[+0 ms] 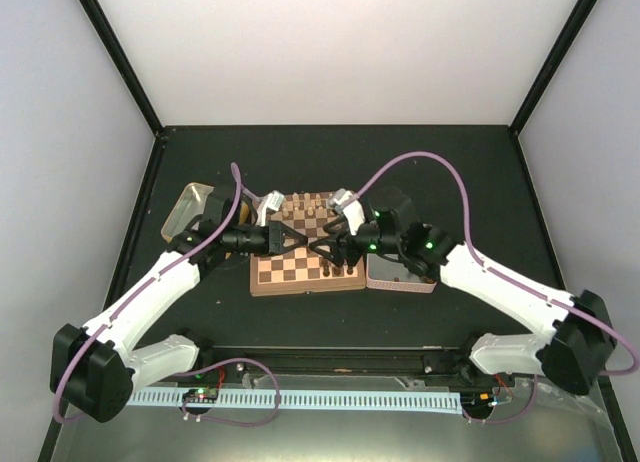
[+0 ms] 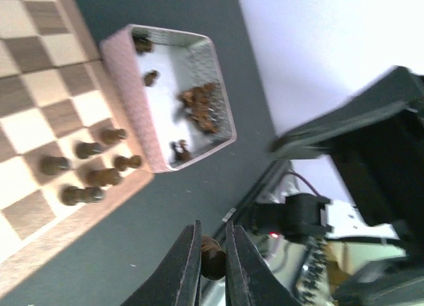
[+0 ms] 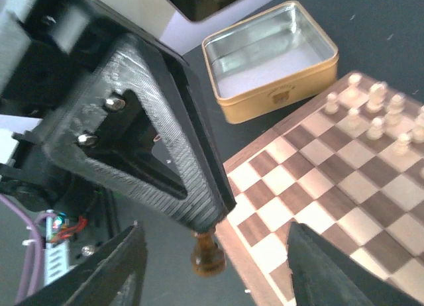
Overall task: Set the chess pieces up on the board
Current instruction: Place the chess piece on the chessboard.
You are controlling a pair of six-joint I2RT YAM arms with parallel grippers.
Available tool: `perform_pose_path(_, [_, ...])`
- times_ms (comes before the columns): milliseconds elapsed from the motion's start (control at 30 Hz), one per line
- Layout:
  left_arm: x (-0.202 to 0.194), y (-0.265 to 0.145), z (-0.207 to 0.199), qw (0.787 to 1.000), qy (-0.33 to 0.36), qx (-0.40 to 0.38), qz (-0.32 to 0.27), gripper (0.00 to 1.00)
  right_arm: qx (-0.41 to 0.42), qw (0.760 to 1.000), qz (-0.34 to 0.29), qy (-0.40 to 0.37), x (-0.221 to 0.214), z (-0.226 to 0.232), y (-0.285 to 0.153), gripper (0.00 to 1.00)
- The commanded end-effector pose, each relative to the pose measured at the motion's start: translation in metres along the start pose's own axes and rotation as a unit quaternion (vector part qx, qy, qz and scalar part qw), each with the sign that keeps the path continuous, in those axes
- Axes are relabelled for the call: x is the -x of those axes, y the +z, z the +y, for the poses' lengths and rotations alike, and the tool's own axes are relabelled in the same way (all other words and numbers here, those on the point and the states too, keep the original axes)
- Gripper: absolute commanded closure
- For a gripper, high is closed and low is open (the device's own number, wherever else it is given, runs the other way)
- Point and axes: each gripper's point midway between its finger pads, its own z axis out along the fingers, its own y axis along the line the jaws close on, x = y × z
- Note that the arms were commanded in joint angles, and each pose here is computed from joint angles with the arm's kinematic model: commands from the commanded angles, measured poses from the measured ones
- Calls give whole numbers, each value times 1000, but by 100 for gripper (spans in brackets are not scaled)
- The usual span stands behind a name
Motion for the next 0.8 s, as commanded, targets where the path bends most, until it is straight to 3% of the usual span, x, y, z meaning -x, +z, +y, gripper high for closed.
perform_pose_path(0, [10, -8, 29, 994, 45, 97, -39, 95, -68, 996, -49, 38, 3, -18, -26, 32])
perform_pose_path(200, [22, -11, 62, 970, 102, 205, -85, 95, -203, 965, -55, 154, -36, -65, -54, 31])
perform_pose_path(367, [23, 3, 79, 953, 142, 256, -77, 95, -287, 928, -41, 234, -73, -87, -78, 31])
perform_pose_path(767, [-1, 67, 120, 942, 183, 281, -34, 97, -331, 912, -49, 237, -85, -98, -97, 31])
